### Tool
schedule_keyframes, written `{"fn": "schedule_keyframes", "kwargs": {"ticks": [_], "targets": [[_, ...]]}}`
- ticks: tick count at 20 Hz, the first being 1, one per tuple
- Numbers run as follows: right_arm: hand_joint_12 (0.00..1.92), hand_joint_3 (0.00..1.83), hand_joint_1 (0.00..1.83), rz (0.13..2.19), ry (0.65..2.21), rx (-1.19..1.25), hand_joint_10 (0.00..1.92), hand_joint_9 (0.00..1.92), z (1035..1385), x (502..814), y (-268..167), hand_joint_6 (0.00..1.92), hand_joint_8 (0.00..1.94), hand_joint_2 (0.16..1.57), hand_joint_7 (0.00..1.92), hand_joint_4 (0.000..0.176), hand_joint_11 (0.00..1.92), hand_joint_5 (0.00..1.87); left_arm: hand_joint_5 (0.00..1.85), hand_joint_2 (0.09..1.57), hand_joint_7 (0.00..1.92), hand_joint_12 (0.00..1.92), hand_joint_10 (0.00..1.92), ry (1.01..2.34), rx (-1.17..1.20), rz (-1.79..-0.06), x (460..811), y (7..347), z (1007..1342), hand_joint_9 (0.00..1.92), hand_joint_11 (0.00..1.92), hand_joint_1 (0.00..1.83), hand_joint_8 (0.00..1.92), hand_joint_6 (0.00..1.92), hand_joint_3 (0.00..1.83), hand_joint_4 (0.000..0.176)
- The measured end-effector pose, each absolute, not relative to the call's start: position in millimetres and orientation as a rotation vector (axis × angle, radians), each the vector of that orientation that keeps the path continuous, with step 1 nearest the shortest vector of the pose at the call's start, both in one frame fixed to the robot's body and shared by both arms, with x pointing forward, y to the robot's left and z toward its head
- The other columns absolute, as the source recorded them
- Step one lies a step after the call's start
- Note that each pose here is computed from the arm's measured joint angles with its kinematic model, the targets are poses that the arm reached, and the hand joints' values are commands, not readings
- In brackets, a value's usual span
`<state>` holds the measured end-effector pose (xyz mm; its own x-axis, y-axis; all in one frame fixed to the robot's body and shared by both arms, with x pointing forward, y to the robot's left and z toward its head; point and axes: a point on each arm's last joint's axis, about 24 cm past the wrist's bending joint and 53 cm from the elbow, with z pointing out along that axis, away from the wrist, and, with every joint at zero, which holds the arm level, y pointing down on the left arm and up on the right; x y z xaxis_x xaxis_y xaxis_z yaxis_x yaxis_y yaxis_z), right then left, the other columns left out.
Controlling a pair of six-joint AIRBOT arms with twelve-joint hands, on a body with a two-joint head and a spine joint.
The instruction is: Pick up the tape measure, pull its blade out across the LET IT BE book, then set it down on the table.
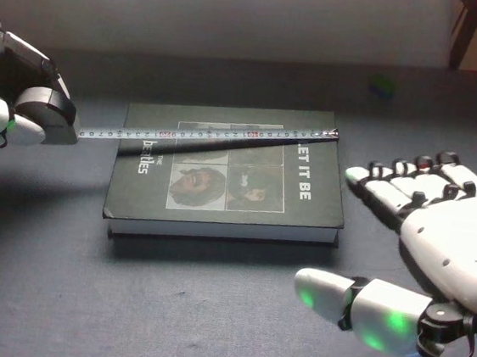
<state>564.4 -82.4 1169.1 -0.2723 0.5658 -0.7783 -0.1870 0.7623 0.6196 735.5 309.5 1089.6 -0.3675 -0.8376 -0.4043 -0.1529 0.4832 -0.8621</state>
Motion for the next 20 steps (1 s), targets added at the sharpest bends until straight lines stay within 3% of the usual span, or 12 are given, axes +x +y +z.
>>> {"fn": "schedule_keyframes", "kwargs": {"ticks": [10, 20], "targets": [[0.65, 0.0, 0.0, 0.768, 1.742, 0.149, 0.0, 0.16, 1152.3, 542.1, -65.3, 0.0, 0.0, 1.03, 0.19, 0.0, 0.0, 0.16, 0.94, 1.06, 1.1, 1.4, 0.77, 1.825, -0.796, -0.947, 734.7, 307.8, 1090.2, 1.13, 0.94, 1.5, 0.58, 0.89, 0.0, 0.0], [0.61, 0.0, 0.0, 0.769, 1.745, 0.149, 0.0, 0.15, 1151.5, 541.8, -65.2, 0.0, 0.0, 1.05, 0.17, 0.0, 0.0, 0.14, 0.92, 1.06, 1.1, 1.42, 0.8, 1.825, -0.796, -0.946, 735.0, 308.6, 1090.5, 1.11, 0.92, 1.5, 0.59, 0.91, 0.0, 0.0]]}}
